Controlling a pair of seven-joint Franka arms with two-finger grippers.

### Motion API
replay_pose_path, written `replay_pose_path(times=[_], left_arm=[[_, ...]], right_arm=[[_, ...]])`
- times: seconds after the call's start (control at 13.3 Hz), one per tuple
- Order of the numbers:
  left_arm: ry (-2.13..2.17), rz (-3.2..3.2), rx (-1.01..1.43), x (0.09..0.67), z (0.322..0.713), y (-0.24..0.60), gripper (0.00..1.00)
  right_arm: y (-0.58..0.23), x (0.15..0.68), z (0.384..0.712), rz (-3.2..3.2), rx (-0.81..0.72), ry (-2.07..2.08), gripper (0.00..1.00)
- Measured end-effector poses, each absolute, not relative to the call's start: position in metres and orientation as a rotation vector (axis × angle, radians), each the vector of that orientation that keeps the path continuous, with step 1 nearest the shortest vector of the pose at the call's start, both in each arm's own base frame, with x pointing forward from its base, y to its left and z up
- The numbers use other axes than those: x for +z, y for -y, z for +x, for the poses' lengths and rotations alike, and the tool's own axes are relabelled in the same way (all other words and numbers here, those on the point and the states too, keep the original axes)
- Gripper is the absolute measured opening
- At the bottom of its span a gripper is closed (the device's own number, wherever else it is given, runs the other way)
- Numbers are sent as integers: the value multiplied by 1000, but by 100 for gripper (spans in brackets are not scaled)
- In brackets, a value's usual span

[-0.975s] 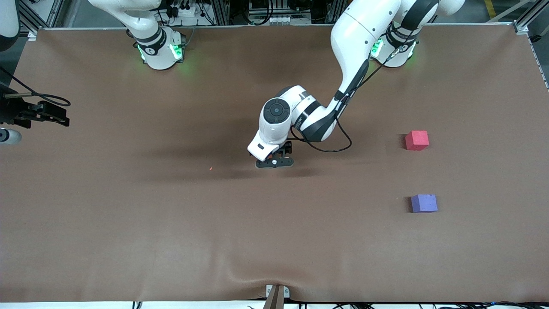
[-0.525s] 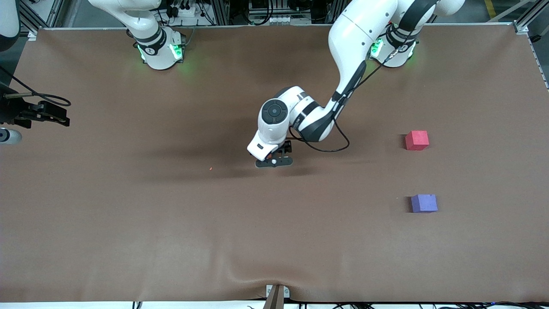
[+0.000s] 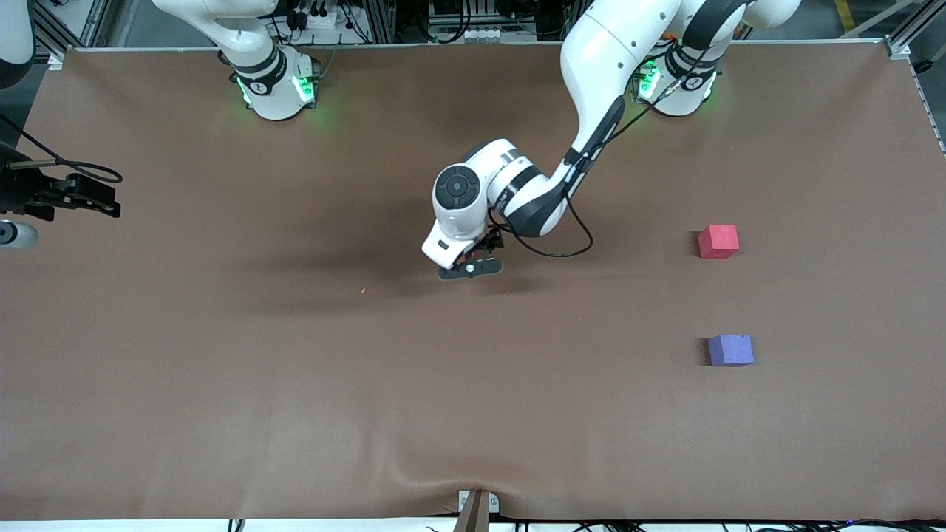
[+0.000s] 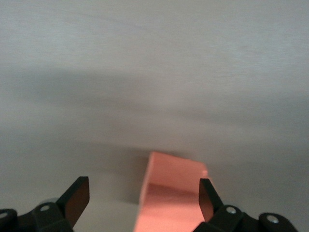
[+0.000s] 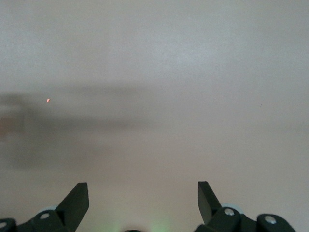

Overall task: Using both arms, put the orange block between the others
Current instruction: 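Close the left gripper on the orange cube and lift it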

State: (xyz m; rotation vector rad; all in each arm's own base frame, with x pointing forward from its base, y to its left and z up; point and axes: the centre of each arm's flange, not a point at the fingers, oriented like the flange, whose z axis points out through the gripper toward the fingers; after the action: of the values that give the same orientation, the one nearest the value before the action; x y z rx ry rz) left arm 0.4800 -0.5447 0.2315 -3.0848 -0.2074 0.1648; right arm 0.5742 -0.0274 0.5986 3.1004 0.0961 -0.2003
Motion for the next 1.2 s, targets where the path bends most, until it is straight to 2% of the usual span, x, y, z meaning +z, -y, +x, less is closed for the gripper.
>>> replay_pose_path(times=[0.6, 0.9, 1.2], left_arm=[[180, -3107, 157, 274, 484, 546, 100], [111, -3187, 98, 261, 462, 579, 100], [85, -3181, 101, 250, 464, 577, 100]], right_arm=[[27, 599, 574, 3100, -200, -97, 100], [27, 599, 574, 3100, -200, -98, 100], [27, 599, 574, 3100, -200, -98, 100]])
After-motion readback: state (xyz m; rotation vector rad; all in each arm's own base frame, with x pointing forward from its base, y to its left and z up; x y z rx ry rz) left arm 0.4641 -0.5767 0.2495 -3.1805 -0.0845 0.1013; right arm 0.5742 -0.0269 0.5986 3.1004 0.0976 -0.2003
